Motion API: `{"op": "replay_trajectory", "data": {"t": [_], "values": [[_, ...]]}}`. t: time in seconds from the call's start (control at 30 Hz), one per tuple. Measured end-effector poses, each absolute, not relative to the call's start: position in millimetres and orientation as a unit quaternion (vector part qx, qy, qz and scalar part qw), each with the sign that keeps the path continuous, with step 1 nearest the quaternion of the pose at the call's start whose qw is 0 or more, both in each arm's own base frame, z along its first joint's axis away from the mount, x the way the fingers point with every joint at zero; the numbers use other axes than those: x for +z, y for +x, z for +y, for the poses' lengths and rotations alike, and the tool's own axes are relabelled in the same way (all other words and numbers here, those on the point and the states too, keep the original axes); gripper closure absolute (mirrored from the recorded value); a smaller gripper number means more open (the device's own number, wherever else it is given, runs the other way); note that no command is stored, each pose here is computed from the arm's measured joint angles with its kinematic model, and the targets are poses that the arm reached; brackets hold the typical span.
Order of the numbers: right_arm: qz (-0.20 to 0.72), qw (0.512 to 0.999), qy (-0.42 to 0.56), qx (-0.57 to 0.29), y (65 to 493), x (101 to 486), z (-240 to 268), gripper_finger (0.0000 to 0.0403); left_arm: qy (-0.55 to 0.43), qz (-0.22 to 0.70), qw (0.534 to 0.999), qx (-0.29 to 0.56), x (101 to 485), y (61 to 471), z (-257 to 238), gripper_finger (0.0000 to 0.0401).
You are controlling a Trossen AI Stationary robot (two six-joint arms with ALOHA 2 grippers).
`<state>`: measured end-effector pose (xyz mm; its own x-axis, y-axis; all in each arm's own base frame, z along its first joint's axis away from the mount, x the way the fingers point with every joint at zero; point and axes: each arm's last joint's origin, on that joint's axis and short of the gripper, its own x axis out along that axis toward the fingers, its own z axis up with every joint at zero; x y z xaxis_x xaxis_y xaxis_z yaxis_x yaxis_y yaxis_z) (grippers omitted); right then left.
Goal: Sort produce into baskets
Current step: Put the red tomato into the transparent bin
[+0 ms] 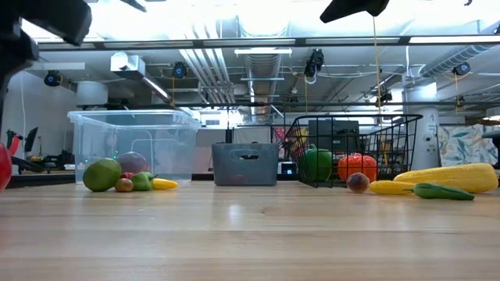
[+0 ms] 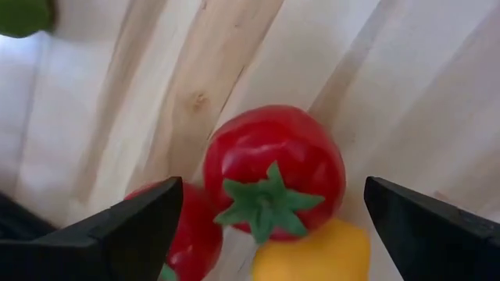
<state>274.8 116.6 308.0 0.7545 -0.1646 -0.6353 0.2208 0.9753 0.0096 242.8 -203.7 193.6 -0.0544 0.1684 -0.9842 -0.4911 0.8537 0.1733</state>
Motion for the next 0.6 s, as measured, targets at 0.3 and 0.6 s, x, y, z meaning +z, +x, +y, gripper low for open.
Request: {"op": "replay_trajectory", "data": {"t": [0.3,0.6], "values": [[0.335,0.936,0.041,-0.103,274.8,307.8,116.6,0.0102,-0.124,0.682,0.682,0.230,171.6,239.9,-198.7,0.0022],[0.332,0.937,0.042,-0.102,275.2,308.3,116.8,0.0106,-0.109,0.679,0.688,0.233,165.3,237.6,-195.4,0.0048]]}}
